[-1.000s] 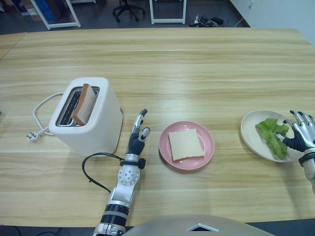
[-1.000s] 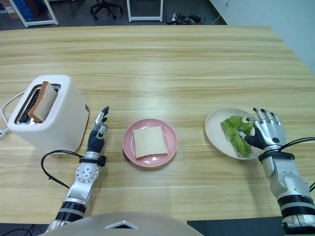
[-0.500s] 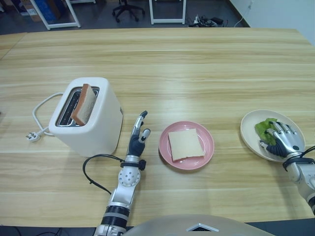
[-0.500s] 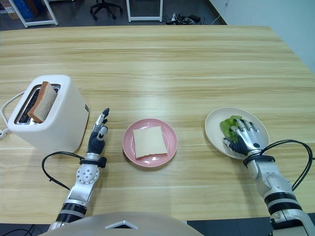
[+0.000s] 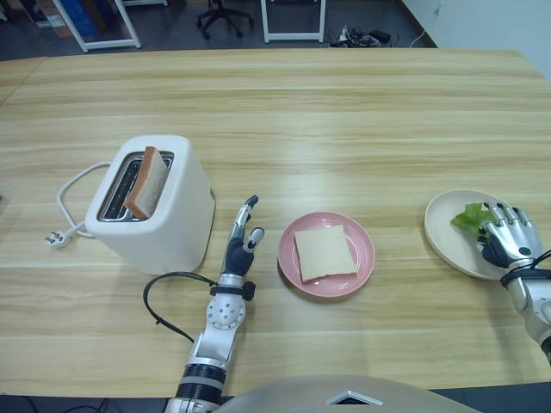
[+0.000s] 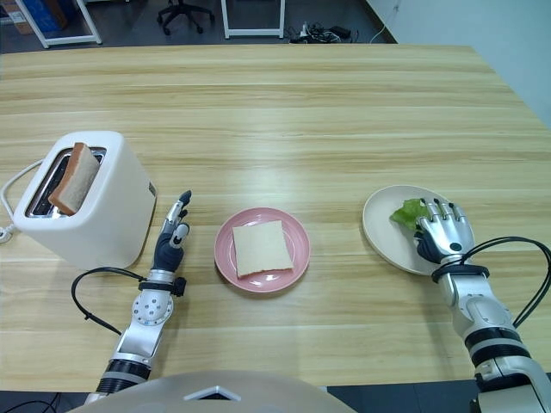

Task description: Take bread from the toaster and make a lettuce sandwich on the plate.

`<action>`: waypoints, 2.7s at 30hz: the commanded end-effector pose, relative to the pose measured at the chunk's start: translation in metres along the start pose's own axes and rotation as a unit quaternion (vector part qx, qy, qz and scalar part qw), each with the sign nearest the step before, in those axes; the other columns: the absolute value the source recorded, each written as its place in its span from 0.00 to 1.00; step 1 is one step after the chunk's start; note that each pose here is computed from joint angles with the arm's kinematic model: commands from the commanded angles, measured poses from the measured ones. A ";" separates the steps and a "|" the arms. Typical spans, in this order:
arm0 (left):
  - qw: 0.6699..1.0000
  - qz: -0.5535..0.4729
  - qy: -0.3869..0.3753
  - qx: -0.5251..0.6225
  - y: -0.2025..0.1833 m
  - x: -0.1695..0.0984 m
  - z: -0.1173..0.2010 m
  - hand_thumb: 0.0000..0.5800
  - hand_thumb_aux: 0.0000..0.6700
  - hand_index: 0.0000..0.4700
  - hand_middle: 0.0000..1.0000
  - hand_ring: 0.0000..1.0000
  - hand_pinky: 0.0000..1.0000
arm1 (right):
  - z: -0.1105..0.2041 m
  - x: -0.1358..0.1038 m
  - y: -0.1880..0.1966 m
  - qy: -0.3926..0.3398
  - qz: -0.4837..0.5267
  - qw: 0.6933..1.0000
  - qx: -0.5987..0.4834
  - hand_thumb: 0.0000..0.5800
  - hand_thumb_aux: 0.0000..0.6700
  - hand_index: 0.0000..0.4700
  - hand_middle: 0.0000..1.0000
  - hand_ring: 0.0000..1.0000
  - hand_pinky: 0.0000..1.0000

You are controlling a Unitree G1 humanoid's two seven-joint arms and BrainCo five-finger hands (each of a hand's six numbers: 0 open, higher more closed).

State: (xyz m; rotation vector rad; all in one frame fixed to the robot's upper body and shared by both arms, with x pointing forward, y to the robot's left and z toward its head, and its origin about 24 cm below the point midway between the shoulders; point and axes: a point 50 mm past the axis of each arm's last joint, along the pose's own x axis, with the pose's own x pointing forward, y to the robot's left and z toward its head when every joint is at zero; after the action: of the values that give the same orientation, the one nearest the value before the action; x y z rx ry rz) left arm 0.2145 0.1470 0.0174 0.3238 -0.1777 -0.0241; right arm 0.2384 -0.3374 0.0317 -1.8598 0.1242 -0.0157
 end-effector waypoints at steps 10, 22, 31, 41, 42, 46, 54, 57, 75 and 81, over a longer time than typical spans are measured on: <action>1.000 0.005 0.011 -0.003 0.001 -0.001 -0.003 0.00 0.00 0.00 0.00 0.00 0.00 | 0.042 0.000 -0.068 -0.070 -0.134 0.985 0.085 1.00 1.00 1.00 0.00 0.00 0.00; 1.000 0.001 0.013 -0.004 -0.002 0.006 -0.007 0.00 0.00 0.00 0.00 0.00 0.00 | 0.198 -0.007 -0.110 -0.281 -0.157 0.924 0.204 1.00 1.00 1.00 0.00 0.00 0.00; 1.000 -0.003 0.019 -0.001 -0.005 0.003 -0.010 0.00 0.00 0.00 0.00 0.00 0.00 | 0.205 -0.041 -0.048 -0.321 -0.042 0.929 0.178 1.00 1.00 1.00 0.00 0.00 0.00; 1.000 -0.004 0.021 0.004 -0.003 0.003 -0.011 0.00 0.00 0.00 0.00 0.00 0.00 | 0.200 -0.046 -0.046 -0.322 -0.033 0.929 0.181 1.00 1.00 1.00 0.00 0.00 0.00; 1.000 -0.004 0.021 0.005 -0.003 0.003 -0.011 0.00 0.00 0.00 0.00 0.00 0.00 | 0.201 -0.046 -0.046 -0.322 -0.032 0.929 0.182 1.00 1.00 1.00 0.00 0.00 0.00; 1.000 -0.004 0.022 0.007 -0.003 0.002 -0.011 0.00 0.00 0.00 0.00 0.00 0.00 | 0.200 -0.047 -0.047 -0.320 -0.031 0.929 0.184 0.00 0.00 0.00 0.00 0.00 0.00; 1.000 0.011 -0.009 0.027 0.007 0.002 0.001 0.00 0.00 0.00 0.00 0.00 0.00 | 0.148 -0.050 -0.106 -0.287 -0.060 0.892 0.343 0.00 0.00 0.00 0.00 0.00 0.00; 0.993 0.042 -0.083 0.072 0.025 0.002 0.033 0.00 0.00 0.00 0.00 0.00 0.00 | 0.113 -0.049 -0.144 -0.270 -0.100 0.855 0.432 0.00 0.00 0.00 0.00 0.00 0.00; 0.835 0.166 0.159 0.501 0.164 -0.007 0.037 0.00 0.00 0.00 0.18 0.18 0.18 | 0.101 -0.043 -0.121 -0.180 -0.094 0.779 0.593 0.00 0.00 0.00 0.00 0.00 0.00; 0.840 0.157 0.160 0.495 0.158 -0.005 0.033 1.00 1.00 1.00 1.00 1.00 1.00 | 0.101 -0.044 -0.120 -0.181 -0.089 0.783 0.589 0.00 0.00 0.00 0.00 0.00 0.00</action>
State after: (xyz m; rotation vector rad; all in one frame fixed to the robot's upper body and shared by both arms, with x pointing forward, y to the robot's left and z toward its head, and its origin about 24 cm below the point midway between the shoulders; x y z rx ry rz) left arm 0.2046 0.2930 0.1156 1.3460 0.0629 0.5463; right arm 0.2128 -0.2009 0.1218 -0.5611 -0.3035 0.1156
